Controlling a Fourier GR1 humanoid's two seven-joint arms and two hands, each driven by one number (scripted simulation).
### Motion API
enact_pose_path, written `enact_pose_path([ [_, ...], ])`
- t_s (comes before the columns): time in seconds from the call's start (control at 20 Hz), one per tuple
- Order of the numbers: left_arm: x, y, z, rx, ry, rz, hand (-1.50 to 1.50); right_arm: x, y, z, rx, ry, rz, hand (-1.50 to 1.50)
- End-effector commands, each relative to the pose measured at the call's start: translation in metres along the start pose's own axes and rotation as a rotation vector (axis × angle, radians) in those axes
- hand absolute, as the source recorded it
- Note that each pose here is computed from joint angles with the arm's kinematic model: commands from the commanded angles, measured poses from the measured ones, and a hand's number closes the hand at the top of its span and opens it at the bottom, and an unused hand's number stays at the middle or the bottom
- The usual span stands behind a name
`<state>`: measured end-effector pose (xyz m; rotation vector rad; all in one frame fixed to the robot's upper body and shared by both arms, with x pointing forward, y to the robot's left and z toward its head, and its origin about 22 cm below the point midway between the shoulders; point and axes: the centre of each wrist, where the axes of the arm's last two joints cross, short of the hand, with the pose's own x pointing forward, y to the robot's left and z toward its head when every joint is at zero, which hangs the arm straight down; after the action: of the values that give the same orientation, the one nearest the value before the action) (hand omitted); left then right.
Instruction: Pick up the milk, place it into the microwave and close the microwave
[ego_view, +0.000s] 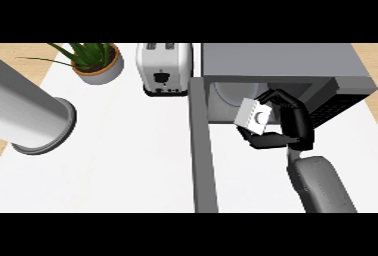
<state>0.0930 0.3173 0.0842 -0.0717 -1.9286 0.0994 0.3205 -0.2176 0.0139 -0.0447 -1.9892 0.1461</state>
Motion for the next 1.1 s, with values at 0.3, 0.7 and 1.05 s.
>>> enact_pose_path([
  [0.3,0.001,0.018,-0.011,-0.032,0.008,0.018,-1.50,-0.011,0.027,-0.067,0.018,0.042,0.039,1.50],
  [0.7,-0.006,0.011,-0.017,-0.053,0.010,0.019,-1.50,-0.008,0.010,-0.084,-0.016,0.007,0.124,1.50],
  [1.05,-0.009,0.007,-0.029,-0.101,-0.010,0.036,-1.50,-0.009,-0.005,-0.086,-0.066,-0.056,0.231,1.50],
])
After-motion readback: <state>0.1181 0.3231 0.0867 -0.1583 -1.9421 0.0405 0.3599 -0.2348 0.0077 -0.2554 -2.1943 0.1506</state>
